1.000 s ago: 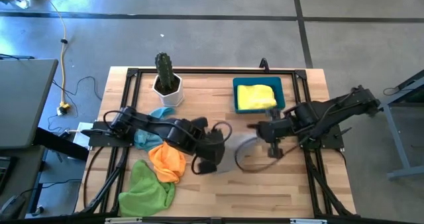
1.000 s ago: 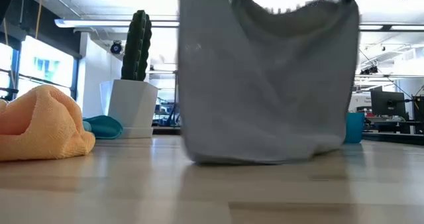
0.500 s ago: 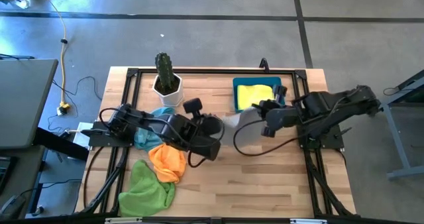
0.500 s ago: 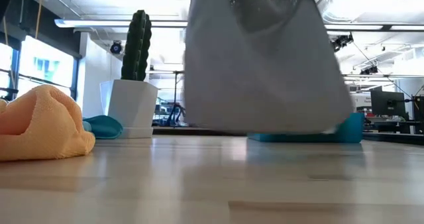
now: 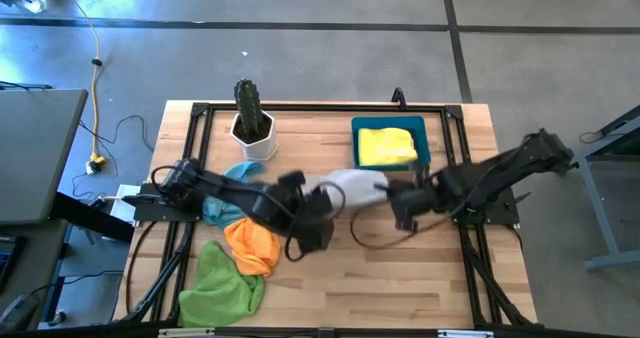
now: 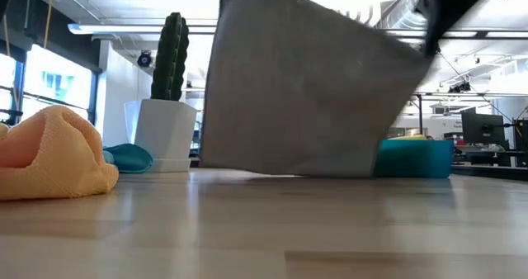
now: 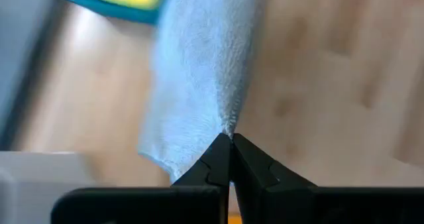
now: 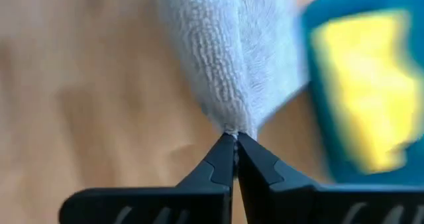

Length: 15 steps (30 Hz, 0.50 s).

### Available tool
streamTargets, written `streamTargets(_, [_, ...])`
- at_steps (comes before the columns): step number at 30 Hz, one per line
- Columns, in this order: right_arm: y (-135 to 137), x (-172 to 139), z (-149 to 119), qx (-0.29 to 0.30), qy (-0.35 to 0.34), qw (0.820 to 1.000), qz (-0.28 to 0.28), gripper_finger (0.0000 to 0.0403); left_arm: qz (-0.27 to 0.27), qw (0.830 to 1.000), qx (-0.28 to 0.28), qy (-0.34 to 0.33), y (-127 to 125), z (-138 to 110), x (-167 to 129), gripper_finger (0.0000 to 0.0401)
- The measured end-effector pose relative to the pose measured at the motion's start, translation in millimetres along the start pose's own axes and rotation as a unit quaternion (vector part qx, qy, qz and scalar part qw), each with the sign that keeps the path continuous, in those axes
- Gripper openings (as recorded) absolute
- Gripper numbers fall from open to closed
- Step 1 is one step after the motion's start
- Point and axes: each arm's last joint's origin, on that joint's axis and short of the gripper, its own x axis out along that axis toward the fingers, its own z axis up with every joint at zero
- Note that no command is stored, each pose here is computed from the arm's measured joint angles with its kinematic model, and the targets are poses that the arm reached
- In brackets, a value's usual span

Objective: Fold microfiber towels
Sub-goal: Fold the gray microfiber cloth

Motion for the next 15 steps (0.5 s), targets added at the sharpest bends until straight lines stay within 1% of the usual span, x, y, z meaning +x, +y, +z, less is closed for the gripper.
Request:
streamTargets(3, [20, 22, -18, 0.007, 0.019, 0.998, 0.052, 0.0000, -0.052, 0.998, 0.008, 0.016, -30, -14, 22, 0.0000])
streamTargets(6, [37, 35, -29, 0.009, 0.015, 0.993, 0.114, 0.0000, -0.111, 0.994, -0.009, 0.021, -56, -27, 41, 0.0000])
streamTargets(8, [47, 42, -35, 0.010, 0.020, 0.986, 0.167, 0.0000, -0.159, 0.987, -0.028, 0.025, -69, -32, 48, 0.0000])
streamTargets(11, [58, 48, -41, 0.001, 0.031, 0.971, 0.236, 0.0000, -0.223, 0.973, -0.048, 0.036, -81, -36, 54, 0.0000])
streamTargets(13, [61, 49, -43, -0.007, 0.031, 0.966, 0.256, 0.0000, -0.253, 0.965, -0.050, 0.046, -85, -37, 57, 0.0000])
streamTargets(15, [61, 51, -42, -0.015, 0.019, 0.968, 0.248, 0.0000, -0.253, 0.965, -0.050, 0.053, -85, -39, 59, 0.0000])
